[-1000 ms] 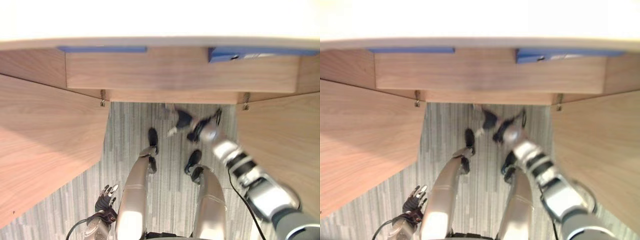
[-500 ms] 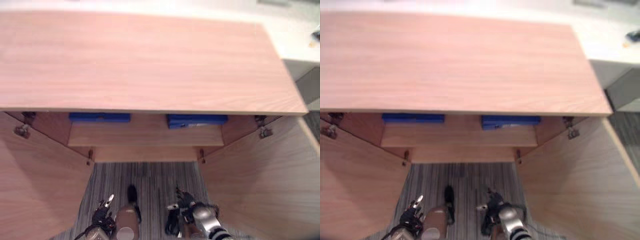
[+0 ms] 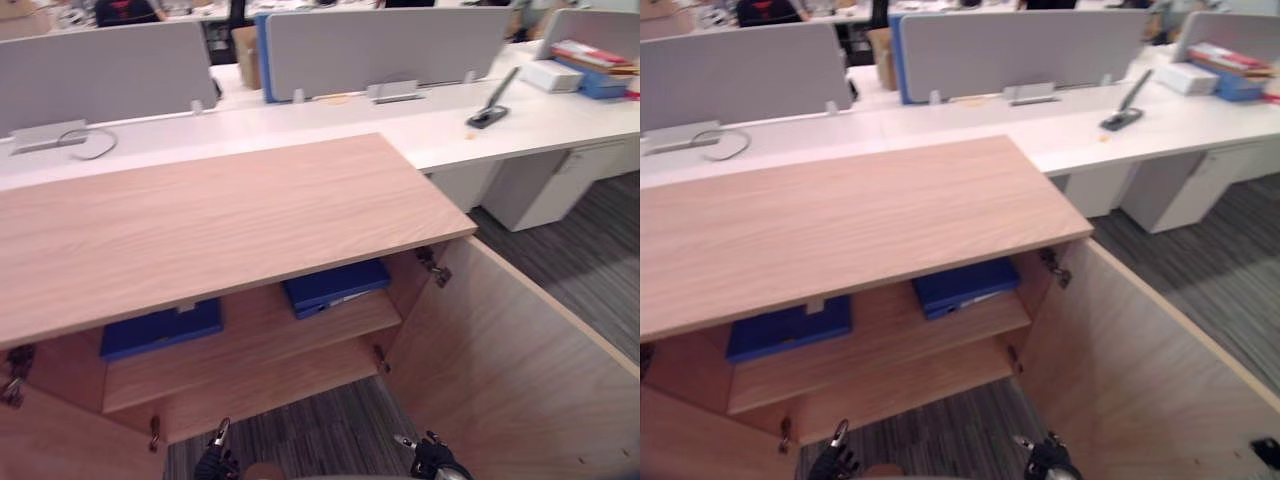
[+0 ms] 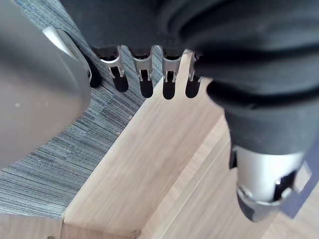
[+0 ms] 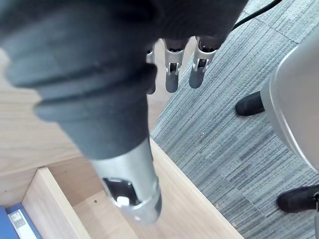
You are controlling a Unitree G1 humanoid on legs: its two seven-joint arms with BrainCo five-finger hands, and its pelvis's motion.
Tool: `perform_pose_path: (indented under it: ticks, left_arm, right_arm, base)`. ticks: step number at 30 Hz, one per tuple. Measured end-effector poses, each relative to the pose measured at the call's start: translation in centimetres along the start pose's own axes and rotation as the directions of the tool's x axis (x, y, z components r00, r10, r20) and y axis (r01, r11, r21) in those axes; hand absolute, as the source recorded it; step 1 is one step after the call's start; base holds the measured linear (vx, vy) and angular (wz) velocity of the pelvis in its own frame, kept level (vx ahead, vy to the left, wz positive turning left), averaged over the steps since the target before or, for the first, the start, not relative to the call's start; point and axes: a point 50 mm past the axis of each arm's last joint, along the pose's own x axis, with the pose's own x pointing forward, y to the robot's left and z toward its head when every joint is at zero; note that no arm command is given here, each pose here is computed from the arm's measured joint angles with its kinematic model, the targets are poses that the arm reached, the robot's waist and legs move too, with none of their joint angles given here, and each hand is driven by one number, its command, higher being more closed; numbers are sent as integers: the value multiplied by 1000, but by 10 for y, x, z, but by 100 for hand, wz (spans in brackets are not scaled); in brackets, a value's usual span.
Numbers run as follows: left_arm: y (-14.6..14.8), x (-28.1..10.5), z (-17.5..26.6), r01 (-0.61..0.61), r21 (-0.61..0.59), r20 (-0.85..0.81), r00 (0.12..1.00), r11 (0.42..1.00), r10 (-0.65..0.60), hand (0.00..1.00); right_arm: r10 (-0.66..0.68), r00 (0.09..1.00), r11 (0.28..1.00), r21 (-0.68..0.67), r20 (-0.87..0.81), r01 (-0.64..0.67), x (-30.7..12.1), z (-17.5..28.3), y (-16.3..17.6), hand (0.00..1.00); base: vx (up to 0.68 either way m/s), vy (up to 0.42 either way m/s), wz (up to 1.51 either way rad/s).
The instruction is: Walk over to the cabinet, pick up the folder, carry it to the office cabinet, place the folder inside the office cabinet, then close the office cabinet door
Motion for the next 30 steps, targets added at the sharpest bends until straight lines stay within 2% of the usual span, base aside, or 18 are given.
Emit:
perform_pose_path:
  ticks: [5, 7, 12, 20, 25, 27, 30]
  left_arm:
    - [2, 0, 4, -51, 87, 27, 998, 995, 49, 0]
    - [0, 0, 4, -59, 174, 39, 998, 983, 53, 0]
    - [-7, 1, 7, -52, 238, 67, 997, 970, 37, 0]
    - [-15, 0, 18, -45, 275, 120, 993, 960, 12, 0]
    - [-10, -4, 15, -51, 297, 126, 992, 954, 14, 0]
    - [-4, -6, -3, -53, 309, 54, 998, 950, 39, 0]
    - [0, -5, -5, -51, 364, 23, 999, 930, 46, 0]
  right_arm:
    - [25, 1000, 1000, -17, -2, -25, -1, -1, 9, 0]
    - [18, 1000, 1000, 7, -3, -18, -1, -2, 9, 0]
    - [7, 1000, 998, 66, 6, -8, -2, -3, 8, 0]
    - [-35, 994, 975, 221, 107, 11, -3, 22, 16, 0]
    - [-68, 991, 973, 226, 111, 41, -4, 22, 10, 0]
    - [-99, 985, 971, 230, 140, 65, -1, 37, -1, 0]
    - [-86, 981, 976, 211, 173, 48, 3, 58, 4, 0]
  base:
    - [-3, 115, -48]
    - [61, 80, -25]
    - [19, 43, -32]
    - [-84, -28, -111]
    - [-35, -154, -78]
    - [-9, -269, -162]
    - [-93, -72, -172]
